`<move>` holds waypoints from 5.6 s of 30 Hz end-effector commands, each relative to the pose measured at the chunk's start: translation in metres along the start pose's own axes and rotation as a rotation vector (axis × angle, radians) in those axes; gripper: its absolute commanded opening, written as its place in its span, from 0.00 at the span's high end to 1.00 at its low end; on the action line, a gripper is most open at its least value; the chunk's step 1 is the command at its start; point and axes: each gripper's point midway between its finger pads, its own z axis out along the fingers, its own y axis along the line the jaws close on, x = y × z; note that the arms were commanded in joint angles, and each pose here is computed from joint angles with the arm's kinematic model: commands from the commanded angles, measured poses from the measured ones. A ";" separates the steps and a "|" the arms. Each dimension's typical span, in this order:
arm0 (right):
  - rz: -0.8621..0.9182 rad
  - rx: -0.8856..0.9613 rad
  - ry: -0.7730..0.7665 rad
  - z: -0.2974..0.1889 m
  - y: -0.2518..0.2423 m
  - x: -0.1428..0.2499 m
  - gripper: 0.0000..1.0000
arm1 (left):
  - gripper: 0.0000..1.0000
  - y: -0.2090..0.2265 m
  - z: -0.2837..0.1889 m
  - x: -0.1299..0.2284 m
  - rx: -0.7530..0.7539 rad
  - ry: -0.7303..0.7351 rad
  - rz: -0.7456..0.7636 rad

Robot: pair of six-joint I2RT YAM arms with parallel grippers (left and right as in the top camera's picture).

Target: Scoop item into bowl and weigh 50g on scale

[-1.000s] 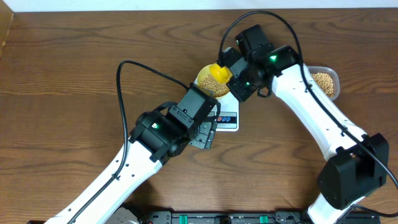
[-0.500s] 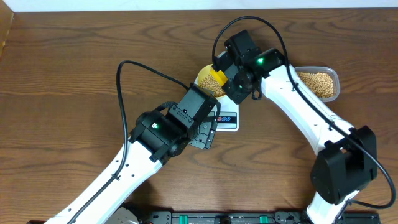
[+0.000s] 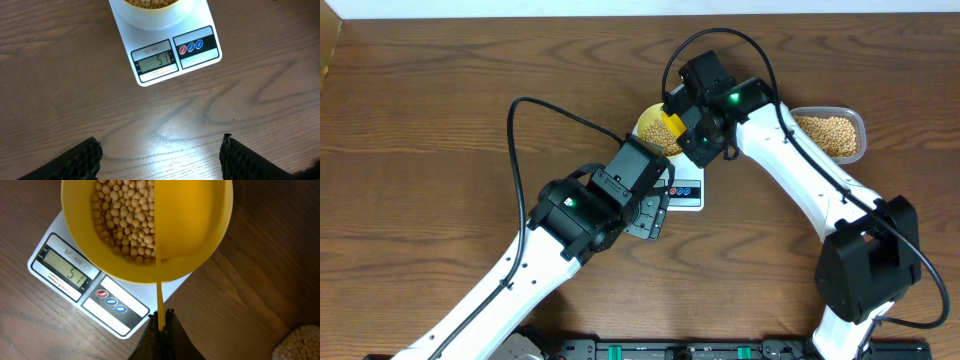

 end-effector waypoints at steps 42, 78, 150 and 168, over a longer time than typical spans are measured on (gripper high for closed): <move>0.016 -0.113 0.079 0.015 0.030 0.014 0.99 | 0.22 -0.001 -0.004 -0.005 0.004 -0.013 0.004; 0.148 -0.218 0.051 0.015 0.033 0.007 0.99 | 0.21 -0.001 -0.004 -0.005 0.004 -0.013 0.004; 0.205 -0.301 -0.065 -0.041 0.011 -0.028 0.99 | 0.22 -0.001 -0.004 -0.005 0.004 -0.013 0.004; 0.247 -0.347 -0.067 -0.047 0.004 -0.023 0.99 | 0.22 -0.001 -0.004 -0.005 0.004 -0.013 0.004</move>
